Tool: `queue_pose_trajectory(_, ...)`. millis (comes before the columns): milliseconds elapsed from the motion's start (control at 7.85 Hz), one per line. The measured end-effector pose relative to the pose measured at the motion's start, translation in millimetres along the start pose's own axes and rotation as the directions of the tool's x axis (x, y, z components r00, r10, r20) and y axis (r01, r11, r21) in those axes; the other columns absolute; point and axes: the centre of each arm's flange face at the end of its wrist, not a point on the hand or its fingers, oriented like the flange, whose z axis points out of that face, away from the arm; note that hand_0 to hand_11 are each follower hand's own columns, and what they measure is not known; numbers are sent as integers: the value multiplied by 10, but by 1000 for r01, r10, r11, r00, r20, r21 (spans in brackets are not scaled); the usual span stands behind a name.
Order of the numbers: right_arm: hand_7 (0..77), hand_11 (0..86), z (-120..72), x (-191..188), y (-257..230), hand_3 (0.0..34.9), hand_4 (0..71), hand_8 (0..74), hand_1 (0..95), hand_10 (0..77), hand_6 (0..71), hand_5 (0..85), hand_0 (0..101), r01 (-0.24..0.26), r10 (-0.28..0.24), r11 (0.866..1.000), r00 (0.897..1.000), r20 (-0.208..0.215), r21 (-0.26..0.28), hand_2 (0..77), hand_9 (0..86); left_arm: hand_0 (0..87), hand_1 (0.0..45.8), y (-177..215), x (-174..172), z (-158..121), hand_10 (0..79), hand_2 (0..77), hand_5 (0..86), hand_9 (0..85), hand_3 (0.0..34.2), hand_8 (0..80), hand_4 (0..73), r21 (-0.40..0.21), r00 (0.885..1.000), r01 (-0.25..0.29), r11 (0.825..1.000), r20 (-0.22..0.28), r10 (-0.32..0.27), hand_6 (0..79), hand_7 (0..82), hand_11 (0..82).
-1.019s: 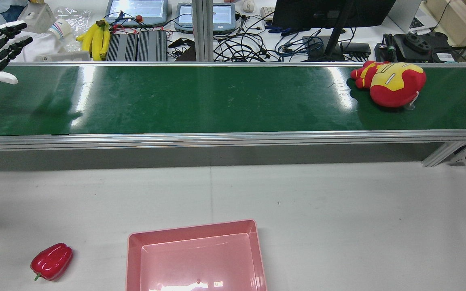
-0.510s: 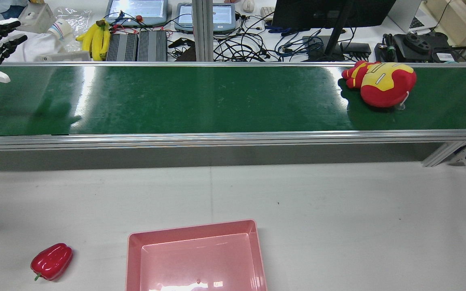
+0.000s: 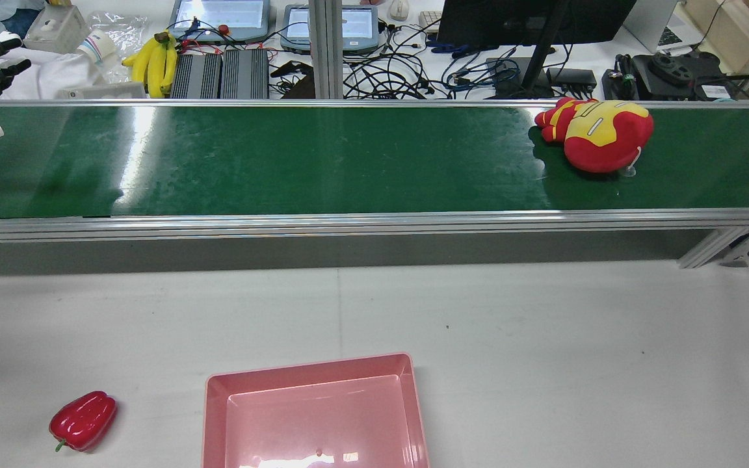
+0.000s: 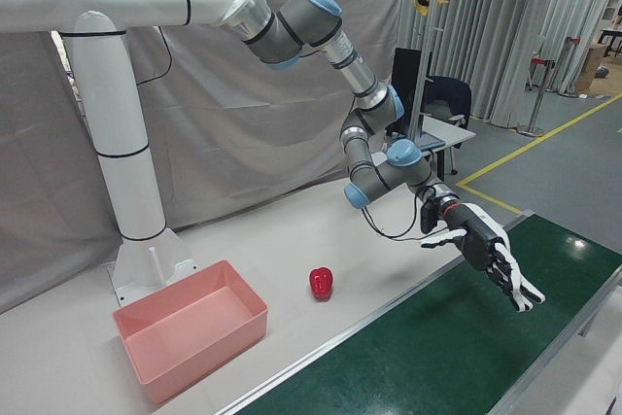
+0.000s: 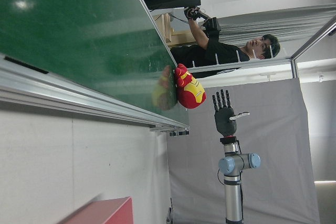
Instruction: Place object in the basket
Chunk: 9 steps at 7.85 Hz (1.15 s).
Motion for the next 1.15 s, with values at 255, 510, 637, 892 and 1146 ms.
queue_pose_trajectory(255, 5, 0, 0, -1, 0, 0, 0, 0, 0, 0, 0, 0, 1, 0, 0, 1000, 1000, 0, 0, 5, 0, 606, 175, -14, -5, -17, 0, 5, 191, 131, 0, 82, 93, 25, 1000, -9, 1000, 8, 9, 33, 16, 11)
queue_pose_trajectory(510, 5, 0, 0, -2, 2, 0, 0, 0, 0, 0, 0, 0, 1, 0, 0, 1000, 1000, 0, 0, 5, 0, 625, 185, -12, -10, -8, 0, 5, 202, 120, 0, 71, 87, 38, 1000, -13, 999, 13, 12, 33, 16, 11)
queue_pose_trajectory(637, 5, 0, 0, -2, 1, 0, 0, 0, 0, 0, 0, 0, 1, 0, 0, 1000, 1000, 0, 0, 5, 0, 625, 185, -7, -12, 3, 0, 5, 207, 125, 0, 76, 98, 40, 1000, -13, 999, 13, 12, 33, 16, 11)
queue_pose_trajectory(892, 5, 0, -1, -2, 0, 0, 0, 0, 0, 0, 0, 0, 1, 0, 0, 1000, 1000, 0, 0, 5, 0, 618, 185, 24, -9, 57, 0, 5, 218, 131, 0, 76, 98, 38, 1000, -29, 999, 12, 28, 33, 16, 11)
queue_pose_trajectory(1146, 5, 0, -1, -2, 0, 0, 0, 0, 0, 0, 0, 0, 1, 0, 0, 1000, 1000, 0, 0, 5, 0, 610, 185, 36, -7, 74, 0, 5, 218, 131, 0, 76, 98, 38, 999, -35, 999, 12, 34, 33, 16, 11)
